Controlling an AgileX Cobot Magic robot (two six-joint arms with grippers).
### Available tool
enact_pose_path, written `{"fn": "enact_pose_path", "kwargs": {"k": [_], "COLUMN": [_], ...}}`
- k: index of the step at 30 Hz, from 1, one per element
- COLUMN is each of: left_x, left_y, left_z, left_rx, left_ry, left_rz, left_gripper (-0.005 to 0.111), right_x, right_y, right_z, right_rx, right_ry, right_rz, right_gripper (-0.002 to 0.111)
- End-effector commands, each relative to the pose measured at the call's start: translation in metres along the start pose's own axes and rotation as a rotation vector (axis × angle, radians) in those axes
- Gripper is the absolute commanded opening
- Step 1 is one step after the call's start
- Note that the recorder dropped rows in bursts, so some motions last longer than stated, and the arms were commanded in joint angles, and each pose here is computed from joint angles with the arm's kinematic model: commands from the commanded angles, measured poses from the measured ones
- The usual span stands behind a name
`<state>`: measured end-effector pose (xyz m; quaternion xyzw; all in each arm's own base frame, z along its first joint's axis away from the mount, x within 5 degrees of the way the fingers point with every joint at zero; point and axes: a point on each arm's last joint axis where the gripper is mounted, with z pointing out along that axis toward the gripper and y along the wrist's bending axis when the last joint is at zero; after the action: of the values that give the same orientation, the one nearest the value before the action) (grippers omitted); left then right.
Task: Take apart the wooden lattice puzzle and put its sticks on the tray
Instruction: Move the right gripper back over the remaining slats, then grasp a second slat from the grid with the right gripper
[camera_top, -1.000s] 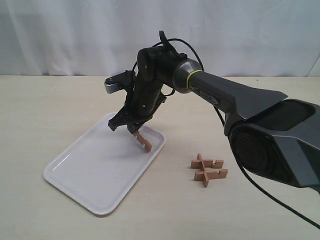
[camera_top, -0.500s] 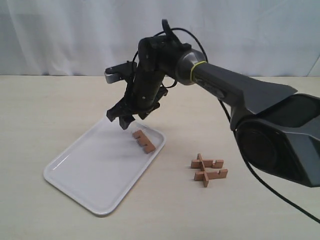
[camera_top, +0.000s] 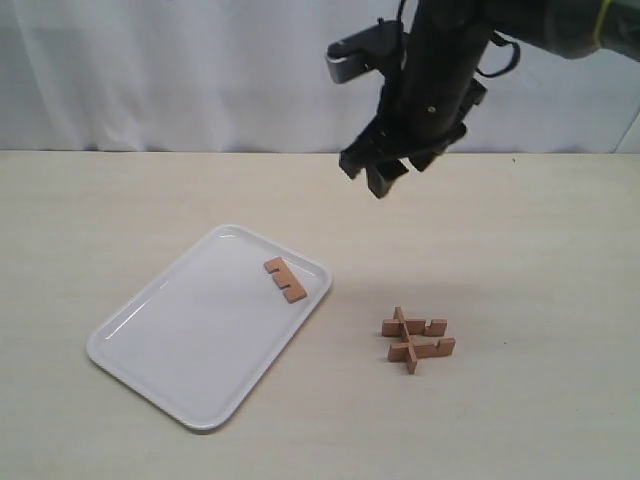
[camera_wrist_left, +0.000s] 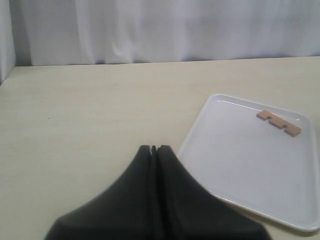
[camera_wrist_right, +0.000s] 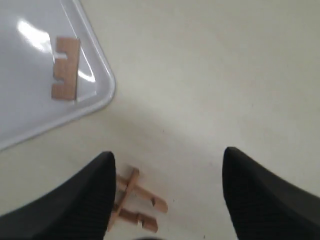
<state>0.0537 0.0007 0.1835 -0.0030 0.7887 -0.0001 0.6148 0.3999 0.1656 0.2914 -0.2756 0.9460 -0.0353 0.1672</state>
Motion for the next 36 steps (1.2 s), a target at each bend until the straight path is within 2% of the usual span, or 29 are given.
{"fn": "enact_pose_path", "kwargs": {"k": [1, 5, 13, 36], "left_x": [-0.001, -0.001, -0.001, -0.001], "left_y": [0.0, 0.0, 0.0, 0.0], "left_z": [0.0, 0.0, 0.0, 0.0], "left_rx": [0.008, 0.008, 0.008, 0.008], "left_ry": [-0.01, -0.01, -0.01, -0.01], "left_rz": [0.0, 0.0, 0.0, 0.0], "left_gripper": [0.0, 0.0, 0.0, 0.0], "right_x": [0.033, 0.048, 0.054, 0.065], "right_y": [-0.001, 0.006, 0.014, 0.023], "right_z": [0.009, 0.035, 0.082, 0.136], "right_rx": [-0.01, -0.027, -0.041, -0.049], "right_ry": [0.112, 0.157, 0.173, 0.247], "right_rz": [0.089, 0.189, 0.218, 0.289], "right_gripper": [0.056, 0.053, 0.046, 0.045]}}
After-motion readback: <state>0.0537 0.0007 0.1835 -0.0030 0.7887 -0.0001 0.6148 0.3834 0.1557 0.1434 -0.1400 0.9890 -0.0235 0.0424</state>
